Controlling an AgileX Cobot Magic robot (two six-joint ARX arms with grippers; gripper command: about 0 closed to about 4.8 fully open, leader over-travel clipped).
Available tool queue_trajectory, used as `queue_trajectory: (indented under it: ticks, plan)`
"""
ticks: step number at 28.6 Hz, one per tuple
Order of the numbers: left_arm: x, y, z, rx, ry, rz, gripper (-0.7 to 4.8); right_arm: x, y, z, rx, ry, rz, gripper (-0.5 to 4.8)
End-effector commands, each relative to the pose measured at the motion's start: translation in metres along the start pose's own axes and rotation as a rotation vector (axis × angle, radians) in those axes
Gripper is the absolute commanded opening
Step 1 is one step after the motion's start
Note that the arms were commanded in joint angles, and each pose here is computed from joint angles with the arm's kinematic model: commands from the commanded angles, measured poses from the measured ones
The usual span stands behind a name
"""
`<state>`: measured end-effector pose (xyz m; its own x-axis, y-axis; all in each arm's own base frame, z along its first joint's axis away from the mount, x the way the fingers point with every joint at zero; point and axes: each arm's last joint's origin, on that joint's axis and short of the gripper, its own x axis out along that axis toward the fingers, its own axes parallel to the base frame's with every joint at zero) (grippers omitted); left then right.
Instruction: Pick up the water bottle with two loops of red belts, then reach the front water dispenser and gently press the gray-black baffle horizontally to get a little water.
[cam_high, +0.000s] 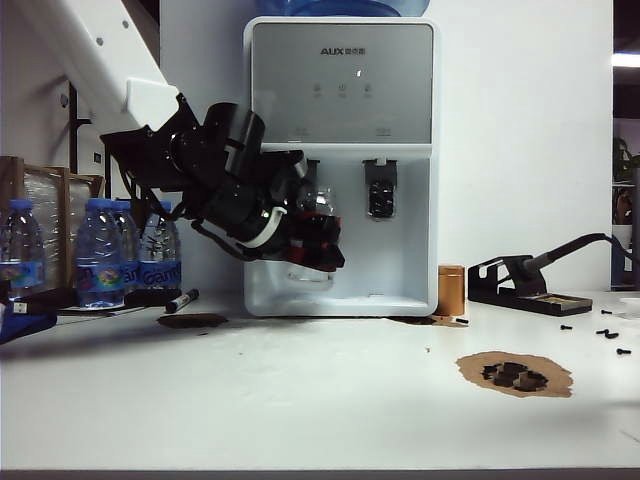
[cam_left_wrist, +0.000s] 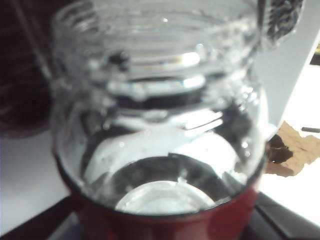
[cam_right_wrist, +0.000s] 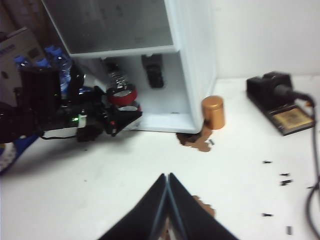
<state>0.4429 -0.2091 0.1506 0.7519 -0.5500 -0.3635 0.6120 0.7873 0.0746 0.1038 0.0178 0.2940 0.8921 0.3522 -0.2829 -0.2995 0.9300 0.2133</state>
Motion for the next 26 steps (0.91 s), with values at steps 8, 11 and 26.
queue_trajectory:
  ticks: [8,11,26]
  plan:
    - [-0.011,0.04,0.0,-0.039,0.024,0.136,-0.05,0.004,0.001,0.003,0.039,-0.065,0.068,-0.03]
    - [-0.014,0.04,0.005,-0.038,0.016,0.138,-0.04,0.003,0.002,0.003,0.039,-0.061,0.085,-0.03]
    - [-0.025,0.039,0.02,-0.08,0.028,0.138,-0.05,0.003,0.002,0.004,0.034,-0.07,0.088,-0.03]
